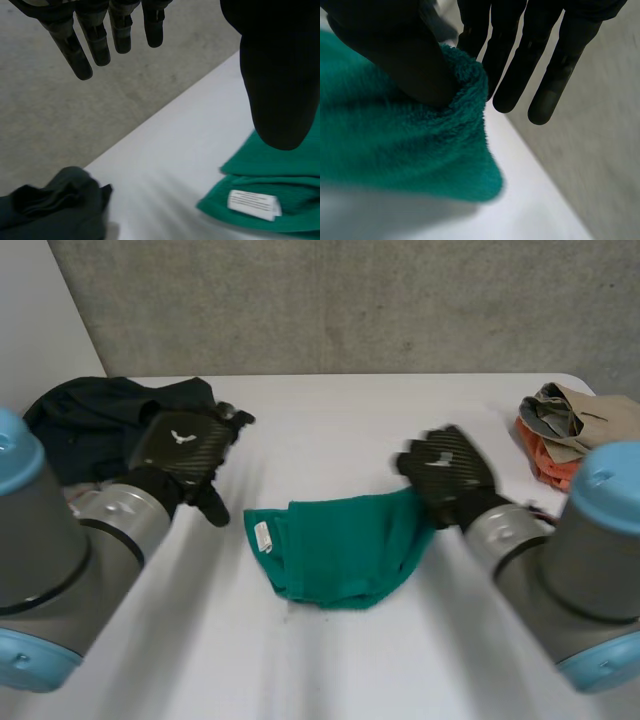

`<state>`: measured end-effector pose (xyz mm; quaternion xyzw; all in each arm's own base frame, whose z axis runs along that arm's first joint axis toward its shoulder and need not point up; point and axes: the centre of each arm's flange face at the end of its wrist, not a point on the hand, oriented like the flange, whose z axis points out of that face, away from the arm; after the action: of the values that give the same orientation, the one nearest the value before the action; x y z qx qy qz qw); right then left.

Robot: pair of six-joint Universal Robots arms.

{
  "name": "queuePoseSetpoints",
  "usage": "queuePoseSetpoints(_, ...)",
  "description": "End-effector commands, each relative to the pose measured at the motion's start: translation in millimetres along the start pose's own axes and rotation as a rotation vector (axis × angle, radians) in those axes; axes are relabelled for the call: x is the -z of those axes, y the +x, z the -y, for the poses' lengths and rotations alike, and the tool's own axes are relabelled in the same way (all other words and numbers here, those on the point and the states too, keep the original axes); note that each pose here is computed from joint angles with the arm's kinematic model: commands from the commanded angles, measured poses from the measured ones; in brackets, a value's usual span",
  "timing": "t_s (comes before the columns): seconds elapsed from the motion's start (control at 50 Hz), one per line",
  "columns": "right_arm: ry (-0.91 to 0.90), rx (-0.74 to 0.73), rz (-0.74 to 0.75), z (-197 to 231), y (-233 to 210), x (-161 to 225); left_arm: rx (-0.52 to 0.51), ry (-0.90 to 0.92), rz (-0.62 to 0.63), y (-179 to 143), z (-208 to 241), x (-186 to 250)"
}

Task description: Fold the laundry.

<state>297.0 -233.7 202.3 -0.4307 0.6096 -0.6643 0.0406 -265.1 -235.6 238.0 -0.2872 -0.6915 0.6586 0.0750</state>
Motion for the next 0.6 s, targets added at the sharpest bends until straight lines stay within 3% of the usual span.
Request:
queuePoseSetpoints(0.02,0.171,0.073,0.322,29.6,-105.2,10.2,0.028,-0.010,0.062,-22.8,-1.7,5.8)
queuePoseSetpoints(0.12,0.125,0.099,0.426,12.8,-141.8,2.1,0.045,-0.035,0.068,-24.6,-9.6,7.2)
queuePoseSetpoints(0.18,0.034,0.061,0.343,9.3,-129.2,-9.4,0.045,-0.047,0.065,-22.7,-12.6,6.2)
queuePoseSetpoints(0.34,0.073,-0.371,0.108,45.8,-40.3,-13.3,0.056,-0.009,0.005,-1.5,-0.7,-2.0)
queuePoseSetpoints(0.42,-0.004,-0.546,0.087,28.9,-13.9,-16.1,0.087,0.008,-0.065,21.3,7.1,-4.9)
queuePoseSetpoints(0.5,-0.127,-0.668,0.087,6.6,-2.2,-22.5,0.124,0.000,-0.146,49.5,7.2,-9.4)
queuePoseSetpoints(0.6,-0.257,-0.713,0.105,-19.6,-0.2,-34.6,0.150,-0.060,-0.212,79.1,-4.9,-19.1)
